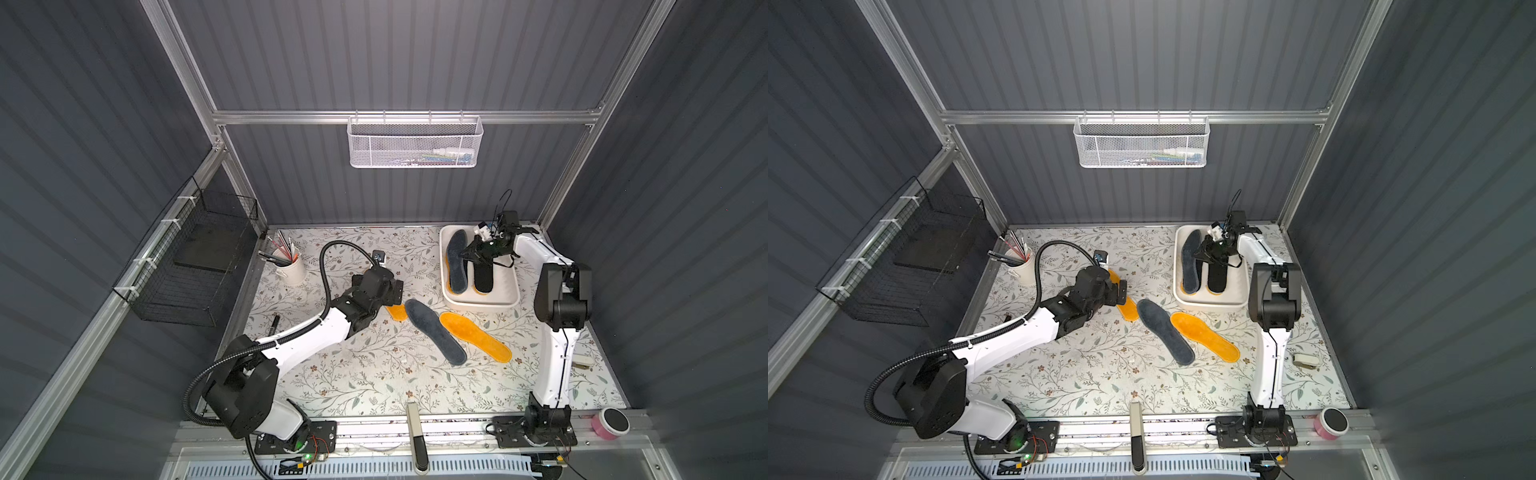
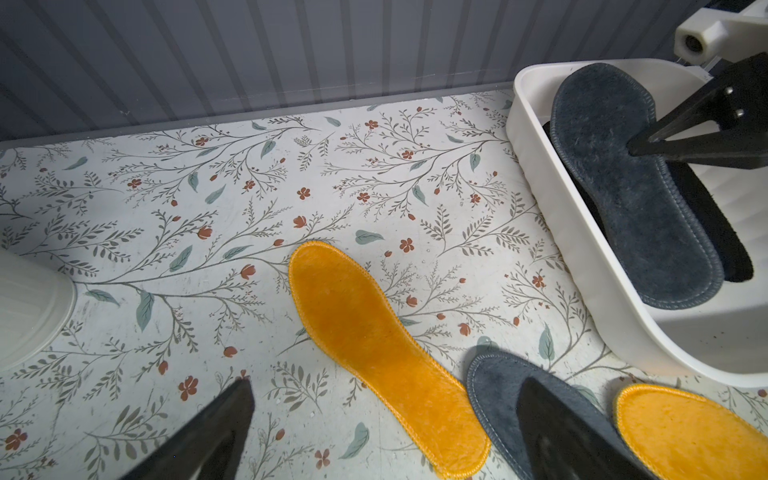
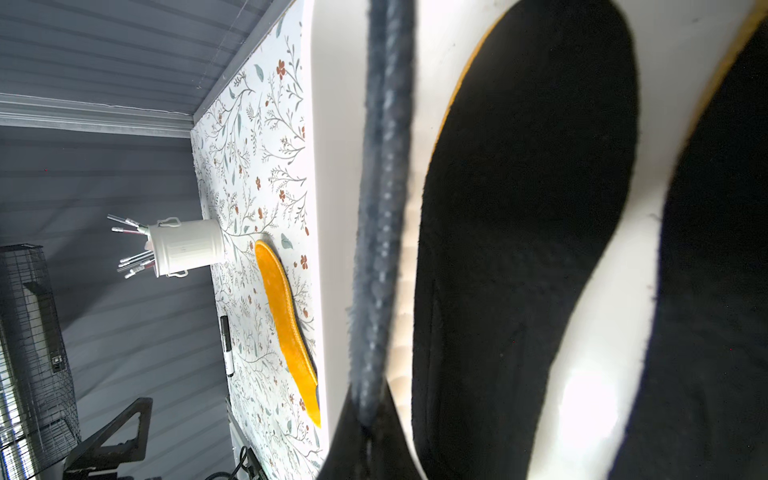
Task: Put the insoles into the storage box
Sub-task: Place the insole in the storage box.
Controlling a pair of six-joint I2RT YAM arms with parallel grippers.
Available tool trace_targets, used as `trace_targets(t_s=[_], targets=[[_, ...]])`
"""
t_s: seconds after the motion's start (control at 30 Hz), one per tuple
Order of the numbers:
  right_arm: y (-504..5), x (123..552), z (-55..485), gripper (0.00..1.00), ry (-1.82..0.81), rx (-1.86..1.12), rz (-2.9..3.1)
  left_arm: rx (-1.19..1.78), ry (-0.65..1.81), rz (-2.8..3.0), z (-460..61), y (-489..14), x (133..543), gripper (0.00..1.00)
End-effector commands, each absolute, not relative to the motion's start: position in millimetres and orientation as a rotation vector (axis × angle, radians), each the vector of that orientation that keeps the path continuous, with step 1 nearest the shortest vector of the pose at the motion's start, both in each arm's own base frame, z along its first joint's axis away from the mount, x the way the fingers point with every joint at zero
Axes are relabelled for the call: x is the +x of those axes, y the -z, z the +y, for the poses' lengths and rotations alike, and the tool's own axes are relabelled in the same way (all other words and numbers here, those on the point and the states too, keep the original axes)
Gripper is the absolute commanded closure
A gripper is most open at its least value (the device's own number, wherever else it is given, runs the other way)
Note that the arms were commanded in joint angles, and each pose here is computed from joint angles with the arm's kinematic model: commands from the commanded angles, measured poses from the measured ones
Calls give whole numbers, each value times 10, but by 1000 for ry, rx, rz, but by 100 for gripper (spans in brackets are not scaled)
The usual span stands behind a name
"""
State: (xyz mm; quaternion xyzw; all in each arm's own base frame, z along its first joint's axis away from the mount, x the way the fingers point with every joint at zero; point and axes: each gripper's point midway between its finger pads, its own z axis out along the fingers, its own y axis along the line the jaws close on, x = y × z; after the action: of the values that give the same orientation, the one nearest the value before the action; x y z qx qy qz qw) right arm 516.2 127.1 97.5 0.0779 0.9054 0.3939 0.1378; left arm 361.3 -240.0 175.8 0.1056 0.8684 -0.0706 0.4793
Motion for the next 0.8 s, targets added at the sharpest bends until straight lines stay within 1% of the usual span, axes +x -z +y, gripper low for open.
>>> trace_targets(t_s=[0.0, 0.57, 0.77], targets=[[-896, 5178, 1276, 100, -1131, 215, 2640, 262, 140, 2118, -2371, -1774, 3655, 0], [-743, 5206, 1165, 100, -1029, 210, 2703, 267, 135, 2127, -2379, -1748, 3672, 0], [-677, 5192, 1149, 97, -1025, 227, 2725, 267, 130, 2129, -2371, -1739, 3676, 0]])
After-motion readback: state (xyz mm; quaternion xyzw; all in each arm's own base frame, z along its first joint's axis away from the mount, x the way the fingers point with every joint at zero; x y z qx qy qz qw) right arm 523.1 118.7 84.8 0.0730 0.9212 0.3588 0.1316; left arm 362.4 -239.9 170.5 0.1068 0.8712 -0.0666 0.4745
